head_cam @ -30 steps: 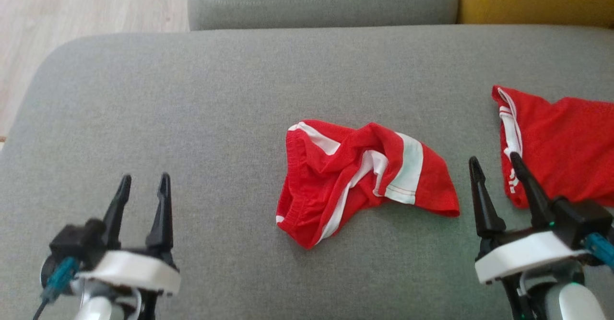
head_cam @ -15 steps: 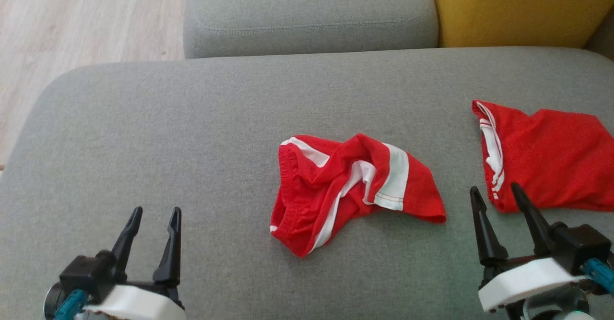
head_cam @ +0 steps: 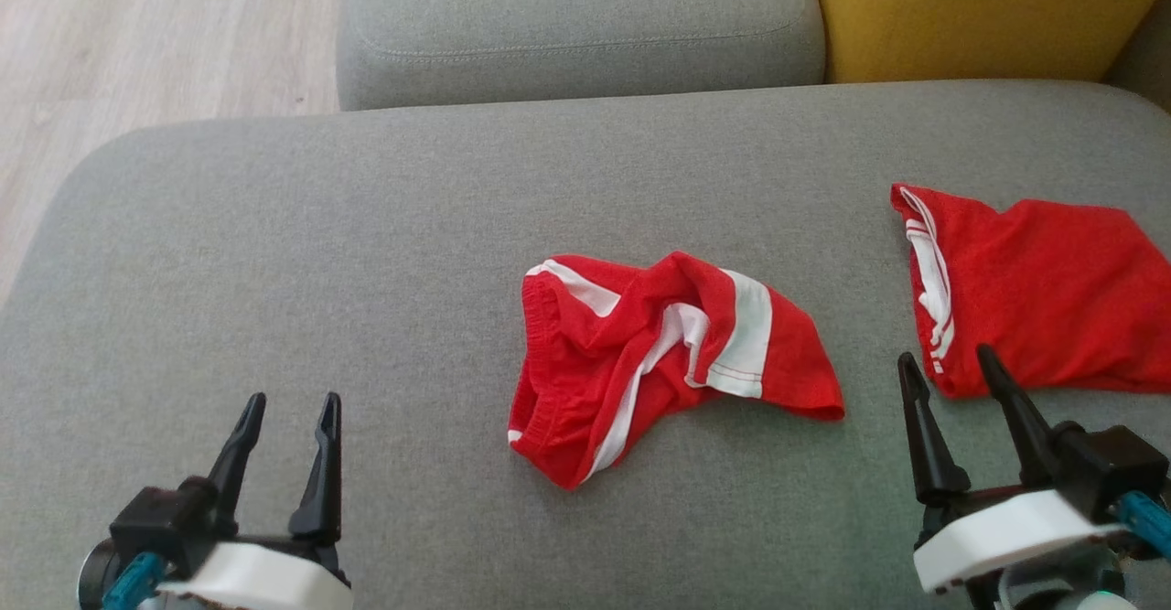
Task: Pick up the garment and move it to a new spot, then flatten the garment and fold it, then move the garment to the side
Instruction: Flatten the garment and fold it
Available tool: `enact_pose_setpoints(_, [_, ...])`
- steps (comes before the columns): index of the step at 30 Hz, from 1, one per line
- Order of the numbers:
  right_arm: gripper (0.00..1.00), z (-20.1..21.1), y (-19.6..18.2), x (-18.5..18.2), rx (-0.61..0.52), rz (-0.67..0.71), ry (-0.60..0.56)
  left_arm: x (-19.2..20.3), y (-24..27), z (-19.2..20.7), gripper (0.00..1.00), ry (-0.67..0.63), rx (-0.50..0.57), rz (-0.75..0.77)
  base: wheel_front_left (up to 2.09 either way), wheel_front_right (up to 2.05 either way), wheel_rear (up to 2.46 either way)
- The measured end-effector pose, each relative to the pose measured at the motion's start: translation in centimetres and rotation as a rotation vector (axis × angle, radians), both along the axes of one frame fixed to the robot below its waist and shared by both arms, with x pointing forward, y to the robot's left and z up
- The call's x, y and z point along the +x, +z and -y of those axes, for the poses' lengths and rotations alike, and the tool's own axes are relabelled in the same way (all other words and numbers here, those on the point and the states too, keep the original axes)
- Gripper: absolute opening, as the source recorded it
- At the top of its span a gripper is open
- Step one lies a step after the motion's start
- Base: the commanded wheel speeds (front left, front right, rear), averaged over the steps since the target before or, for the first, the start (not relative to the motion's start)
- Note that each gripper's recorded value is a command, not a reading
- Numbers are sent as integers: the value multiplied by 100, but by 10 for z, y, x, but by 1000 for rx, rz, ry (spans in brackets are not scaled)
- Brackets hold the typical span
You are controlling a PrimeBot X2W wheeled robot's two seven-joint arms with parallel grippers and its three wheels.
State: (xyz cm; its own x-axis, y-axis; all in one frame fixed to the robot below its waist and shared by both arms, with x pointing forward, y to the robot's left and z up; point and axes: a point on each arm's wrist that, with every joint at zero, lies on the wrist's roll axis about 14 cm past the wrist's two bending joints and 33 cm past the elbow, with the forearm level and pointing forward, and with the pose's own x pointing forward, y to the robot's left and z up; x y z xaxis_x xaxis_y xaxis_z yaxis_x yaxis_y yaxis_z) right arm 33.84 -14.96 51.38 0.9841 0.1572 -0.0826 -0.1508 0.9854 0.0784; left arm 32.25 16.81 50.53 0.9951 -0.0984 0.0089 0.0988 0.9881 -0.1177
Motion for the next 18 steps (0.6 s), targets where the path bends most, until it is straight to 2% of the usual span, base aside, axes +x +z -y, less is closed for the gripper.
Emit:
enact_pose_setpoints(13, [100,-1,-5,2,2,-16,3,2,-5,-1,100,12,2,-22,0,0,0])
enact_pose_setpoints(18, [100,-4,-13,11,5,-42,12,24,-5,14,100,-46,-3,-36,0,0,0])
